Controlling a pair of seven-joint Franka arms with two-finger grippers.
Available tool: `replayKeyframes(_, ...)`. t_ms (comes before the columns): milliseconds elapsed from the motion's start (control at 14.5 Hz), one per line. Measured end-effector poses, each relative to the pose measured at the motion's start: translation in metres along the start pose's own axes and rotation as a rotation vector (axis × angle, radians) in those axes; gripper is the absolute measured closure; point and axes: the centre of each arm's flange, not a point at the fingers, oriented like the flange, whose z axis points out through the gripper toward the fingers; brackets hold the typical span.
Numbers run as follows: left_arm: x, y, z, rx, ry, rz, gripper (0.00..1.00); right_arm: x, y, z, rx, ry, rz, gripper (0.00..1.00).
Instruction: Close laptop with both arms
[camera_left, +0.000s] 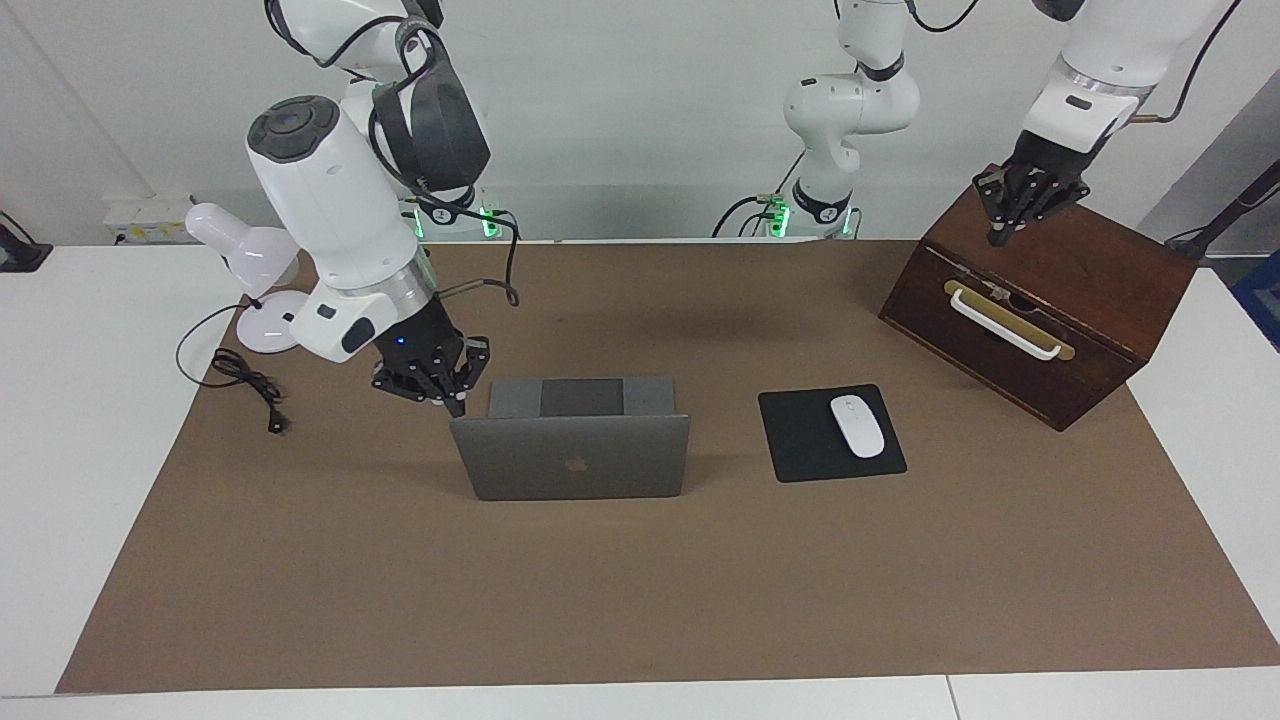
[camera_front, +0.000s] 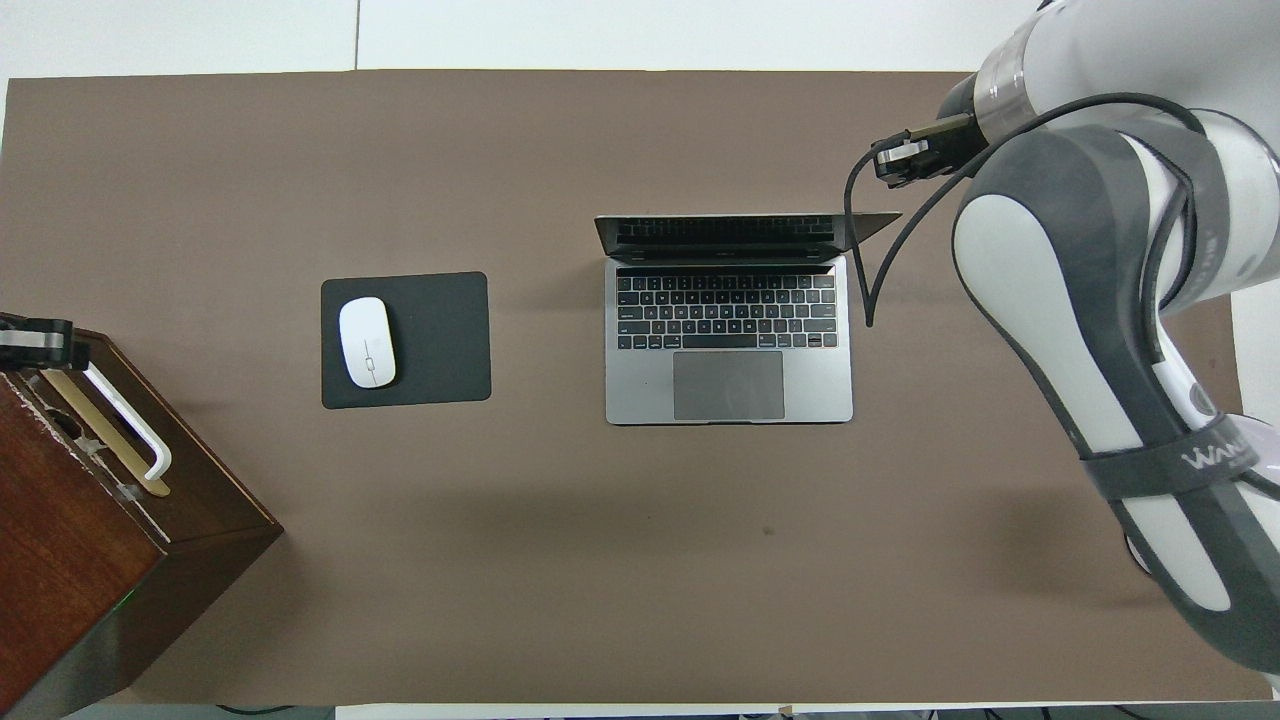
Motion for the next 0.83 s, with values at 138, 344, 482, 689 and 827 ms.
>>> replayKeyframes(138,0.005,0.031,0.006,-0.008,0.033,0.055,0.99,0.001,0.001,0.009,0.001,-0.013,0.001,0.99)
replayKeyframes(344,0.006,0.078,0.028,-0.074,0.077,0.096,0.99,0.002,0.001,0.018,0.003,-0.026,0.0,0.99)
replayKeyframes(482,-0.001,0.115,0.044,-0.102,0.127,0.095,0.99,0.002,0.001,0.023,0.001,-0.034,0.0,0.99)
replayKeyframes(689,-0.031,0.18,0.076,-0.144,0.207,0.09,0.99,0.003,0.0,0.025,-0.009,-0.026,-0.006,0.99)
replayKeyframes(827,-0.053,0.213,0.096,-0.169,0.238,0.113,0.99,0.005,-0.007,0.025,-0.008,-0.012,-0.017,0.99)
